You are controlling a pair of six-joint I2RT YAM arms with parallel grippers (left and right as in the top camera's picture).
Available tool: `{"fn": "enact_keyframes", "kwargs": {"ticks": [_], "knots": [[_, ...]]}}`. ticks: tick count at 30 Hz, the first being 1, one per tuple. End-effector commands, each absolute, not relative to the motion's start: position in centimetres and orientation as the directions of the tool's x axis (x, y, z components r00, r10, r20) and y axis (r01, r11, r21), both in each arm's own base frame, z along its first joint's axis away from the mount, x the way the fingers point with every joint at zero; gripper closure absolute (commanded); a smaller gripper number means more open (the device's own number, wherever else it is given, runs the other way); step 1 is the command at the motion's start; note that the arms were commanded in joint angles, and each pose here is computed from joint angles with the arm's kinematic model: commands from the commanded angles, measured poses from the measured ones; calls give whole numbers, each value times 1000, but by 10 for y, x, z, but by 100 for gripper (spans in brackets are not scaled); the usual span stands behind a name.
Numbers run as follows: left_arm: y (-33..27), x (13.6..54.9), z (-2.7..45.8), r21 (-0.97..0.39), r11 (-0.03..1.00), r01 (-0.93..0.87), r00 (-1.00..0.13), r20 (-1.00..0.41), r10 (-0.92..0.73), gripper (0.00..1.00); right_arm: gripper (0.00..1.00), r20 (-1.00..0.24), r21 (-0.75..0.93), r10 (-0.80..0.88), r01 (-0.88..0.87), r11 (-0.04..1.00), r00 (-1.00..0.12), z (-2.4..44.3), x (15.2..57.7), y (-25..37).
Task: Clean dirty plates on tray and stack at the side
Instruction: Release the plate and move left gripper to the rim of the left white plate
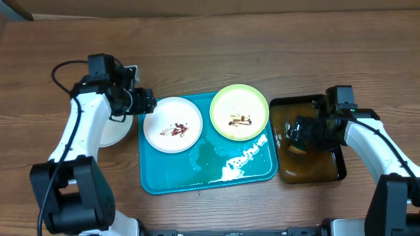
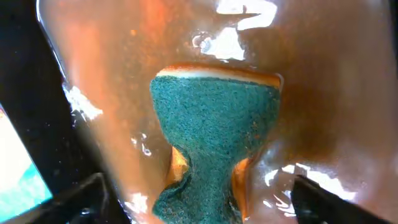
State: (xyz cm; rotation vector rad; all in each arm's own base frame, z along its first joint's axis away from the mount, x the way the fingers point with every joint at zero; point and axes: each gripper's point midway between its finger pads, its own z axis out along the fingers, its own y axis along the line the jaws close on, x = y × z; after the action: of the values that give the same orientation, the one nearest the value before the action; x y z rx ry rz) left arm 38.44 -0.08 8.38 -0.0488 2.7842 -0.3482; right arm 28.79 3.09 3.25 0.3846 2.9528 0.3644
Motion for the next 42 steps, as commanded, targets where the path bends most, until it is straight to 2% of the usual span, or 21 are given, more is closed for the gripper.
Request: {"fn": "enact_keyframes", "kwargs": {"ticks": [1, 9, 16, 36, 42], "knots": [[0, 391, 69, -209, 976, 57, -950, -312, -11, 25, 0, -111, 263, 270, 233, 936, -956, 32, 289, 32], [0, 393, 40, -218, 974, 59, -965, -263, 0, 29, 0, -114, 263, 273, 236, 936, -955, 33, 290, 32], [-1, 395, 35, -223, 973, 61, -964, -265, -1, 43, 0, -113, 263, 273, 236, 936, -955, 33, 290, 32], [-16, 398, 33, -202, 968, 151, -954, -287, 89, 44, 0, -110, 262, 273, 237, 935, -956, 32, 289, 32], [-7, 388, 22, -156, 979, 133, -963, -254, 90, 44, 0, -107, 262, 272, 237, 936, -956, 32, 288, 32]]}}
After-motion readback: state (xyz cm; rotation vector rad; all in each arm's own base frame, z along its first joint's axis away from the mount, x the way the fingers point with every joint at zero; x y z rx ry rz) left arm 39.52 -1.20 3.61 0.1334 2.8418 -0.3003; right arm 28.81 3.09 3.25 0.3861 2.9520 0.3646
